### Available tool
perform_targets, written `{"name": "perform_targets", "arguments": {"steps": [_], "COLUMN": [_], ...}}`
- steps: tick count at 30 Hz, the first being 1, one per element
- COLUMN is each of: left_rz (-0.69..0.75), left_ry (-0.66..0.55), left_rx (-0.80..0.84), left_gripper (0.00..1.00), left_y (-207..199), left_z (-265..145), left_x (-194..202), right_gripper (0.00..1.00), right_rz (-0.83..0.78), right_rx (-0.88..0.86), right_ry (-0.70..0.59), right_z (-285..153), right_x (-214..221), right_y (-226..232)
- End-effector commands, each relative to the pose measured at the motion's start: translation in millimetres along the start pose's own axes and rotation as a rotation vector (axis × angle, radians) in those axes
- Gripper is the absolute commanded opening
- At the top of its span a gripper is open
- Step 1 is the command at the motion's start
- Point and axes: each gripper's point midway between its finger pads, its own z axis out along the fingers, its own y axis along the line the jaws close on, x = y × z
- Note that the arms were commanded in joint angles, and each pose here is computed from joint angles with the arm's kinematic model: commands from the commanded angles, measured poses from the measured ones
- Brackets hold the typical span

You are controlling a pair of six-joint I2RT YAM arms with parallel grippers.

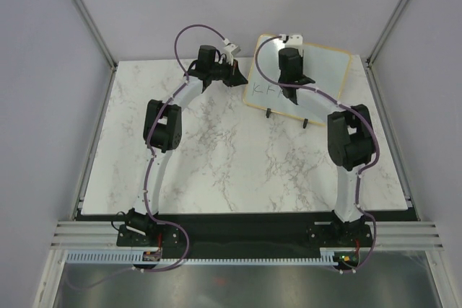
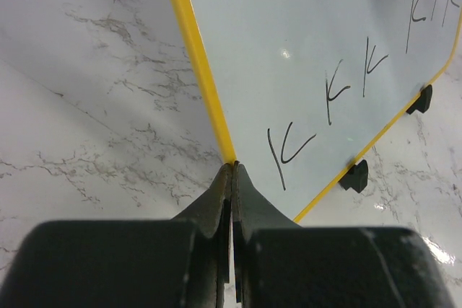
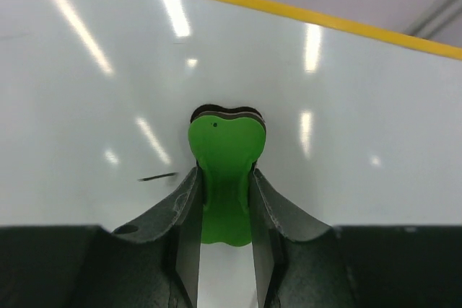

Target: Erase the whiteboard

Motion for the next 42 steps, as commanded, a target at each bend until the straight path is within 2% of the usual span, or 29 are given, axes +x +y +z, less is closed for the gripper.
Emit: {"name": "perform_targets", "arguments": {"steps": [1,4,8,16,19,21,22,24,25,26,28,29,30,33,37,40,41,42], "left_rz": [0.085,0.087,0.089,0.088,0.092,0.095,0.093,0.093,0.090,0.095,0.094,0.099,0.098,0.101,0.102,0.102,0.102,0.103], "left_ry": [-0.035,-0.034,-0.031,-0.026,-0.027,-0.028,-0.027,-0.027,-0.026,-0.027,-0.027,-0.028,-0.027,-0.023,-0.020,-0.019,-0.020,-0.018], "left_rx": [0.030,0.033,0.030,0.030,0.027,0.029,0.028,0.028,0.027,0.028,0.029,0.028,0.025,0.028,0.028,0.031,0.030,0.031], "left_gripper": [0.02,0.02,0.02,0.02,0.02,0.02,0.02,0.02,0.02,0.02,0.02,0.02,0.02,0.02,0.02,0.02,0.02,0.02], "left_y": [-21.9,-23.4,-22.4,-22.5,-21.8,-23.5,-22.3,-22.8,-22.1,-22.6,-23.4,-23.2,-22.4,-23.5,-22.5,-23.5,-23.0,-23.0], "left_z": [-5.8,-5.8,-6.7,-5.8,-6.9,-7.1,-7.2,-6.6,-7.2,-7.5,-6.9,-7.2,-8.1,-7.8,-8.1,-7.5,-8.4,-8.2], "left_x": [-30.0,-30.2,-28.5,-26.3,-27.4,-28.7,-27.6,-27.5,-27.3,-28.1,-27.7,-28.5,-28.5,-27.0,-25.7,-24.9,-25.8,-24.5], "right_gripper": [0.00,0.00,0.00,0.00,0.00,0.00,0.00,0.00,0.00,0.00,0.00,0.00,0.00,0.00,0.00,0.00,0.00,0.00], "right_rz": [0.013,0.018,0.090,0.173,0.133,0.082,0.090,0.066,0.070,0.052,0.036,0.020,-0.002,0.020,0.070,0.091,0.121,0.129], "right_rx": [-0.127,-0.147,-0.112,0.116,0.158,0.147,0.128,0.076,0.049,0.016,-0.036,-0.056,-0.083,-0.108,-0.081,-0.002,0.016,0.040], "right_ry": [-0.049,-0.056,-0.033,-0.006,-0.016,-0.004,-0.021,0.007,-0.015,-0.002,-0.032,-0.018,-0.043,-0.024,-0.008,0.005,-0.010,0.015], "right_z": [-8.5,-9.6,-2.7,-3.1,-4.1,0.5,3.1,12.6,13.1,18.3,13.6,17.5,12.8,15.0,15.5,17.2,13.5,13.0], "right_x": [-16.4,-16.4,-10.1,3.0,-4.5,-4.8,-19.0,-12.8,-25.6,-17.8,-30.5,-19.8,-31.0,-22.1,-12.7,-1.9,-11.6,4.3], "right_y": [63.6,85.3,68.2,-54.6,-76.5,-73.1,-67.5,-50.0,-38.6,-23.1,9.1,25.3,42.9,65.5,63.2,35.0,20.4,9.1]}}
